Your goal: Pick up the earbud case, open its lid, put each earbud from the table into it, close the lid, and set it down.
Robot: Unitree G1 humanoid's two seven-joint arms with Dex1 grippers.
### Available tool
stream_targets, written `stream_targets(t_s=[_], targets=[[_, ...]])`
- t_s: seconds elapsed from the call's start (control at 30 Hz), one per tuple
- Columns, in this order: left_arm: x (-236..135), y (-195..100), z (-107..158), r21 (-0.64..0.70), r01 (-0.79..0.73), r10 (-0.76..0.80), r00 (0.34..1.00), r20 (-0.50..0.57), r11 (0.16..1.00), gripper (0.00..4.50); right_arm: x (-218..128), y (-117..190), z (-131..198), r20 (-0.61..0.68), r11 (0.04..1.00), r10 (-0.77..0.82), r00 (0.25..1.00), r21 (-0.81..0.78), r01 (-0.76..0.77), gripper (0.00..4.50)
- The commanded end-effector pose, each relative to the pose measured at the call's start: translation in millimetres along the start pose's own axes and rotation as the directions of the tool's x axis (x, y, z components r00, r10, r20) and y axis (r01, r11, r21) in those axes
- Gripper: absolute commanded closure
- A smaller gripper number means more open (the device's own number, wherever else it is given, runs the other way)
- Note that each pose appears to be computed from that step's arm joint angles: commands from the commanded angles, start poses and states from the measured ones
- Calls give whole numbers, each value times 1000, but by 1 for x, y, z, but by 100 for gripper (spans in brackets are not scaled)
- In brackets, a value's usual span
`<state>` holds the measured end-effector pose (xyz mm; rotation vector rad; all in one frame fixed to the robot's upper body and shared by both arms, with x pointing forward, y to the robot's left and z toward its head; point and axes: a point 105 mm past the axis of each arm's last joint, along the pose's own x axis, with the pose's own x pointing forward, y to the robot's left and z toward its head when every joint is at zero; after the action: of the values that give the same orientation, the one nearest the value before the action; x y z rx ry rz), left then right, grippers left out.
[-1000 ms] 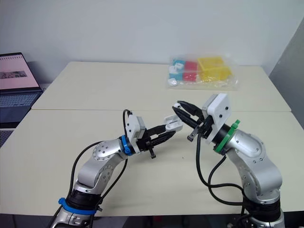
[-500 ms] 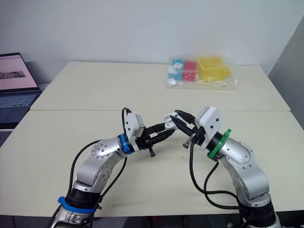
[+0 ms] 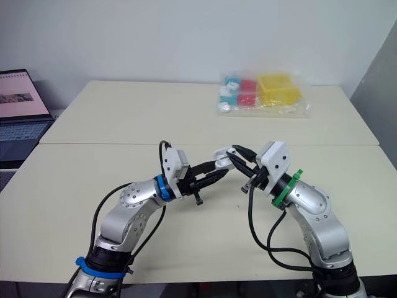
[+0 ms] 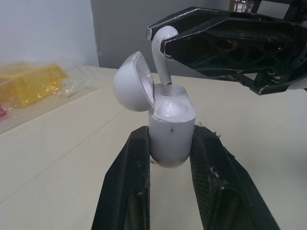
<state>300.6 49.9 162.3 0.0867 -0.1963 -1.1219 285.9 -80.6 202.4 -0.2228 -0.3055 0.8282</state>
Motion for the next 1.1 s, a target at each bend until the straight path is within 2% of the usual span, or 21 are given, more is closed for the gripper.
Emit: stream_targets(t_s=[0.03,0.27,0.5,0.7,0.93,1.0,1.07,1.1], targets=[[2,-2,17,31,11,-13,998,62,999,371,-2,-1,5,23,999,0,1000,-38,1,408],[2,-3,18,28,12,-14,998,69,1000,371,-3,3,-3,-6,998,15,1000,-56,-15,408],[3,-3,19,27,12,-14,997,71,1000,371,-6,6,-8,-31,1000,27,999,4,-27,408],[3,-3,18,28,10,-12,998,65,1000,371,-9,1,1,-29,1000,19,999,17,-19,203],[2,-1,14,34,-3,2,999,44,999,371,-30,-14,37,-27,997,72,997,40,-71,203],[0,2,13,37,-15,13,999,38,999,371,-38,-17,37,-72,995,89,993,41,-86,203],[-2,5,11,41,-31,30,999,30,999,371,-53,-27,28,-170,996,78,982,54,-70,203],[-3,6,11,41,-33,32,999,28,999,371,-57,-35,13,-250,999,19,968,54,-5,203]])
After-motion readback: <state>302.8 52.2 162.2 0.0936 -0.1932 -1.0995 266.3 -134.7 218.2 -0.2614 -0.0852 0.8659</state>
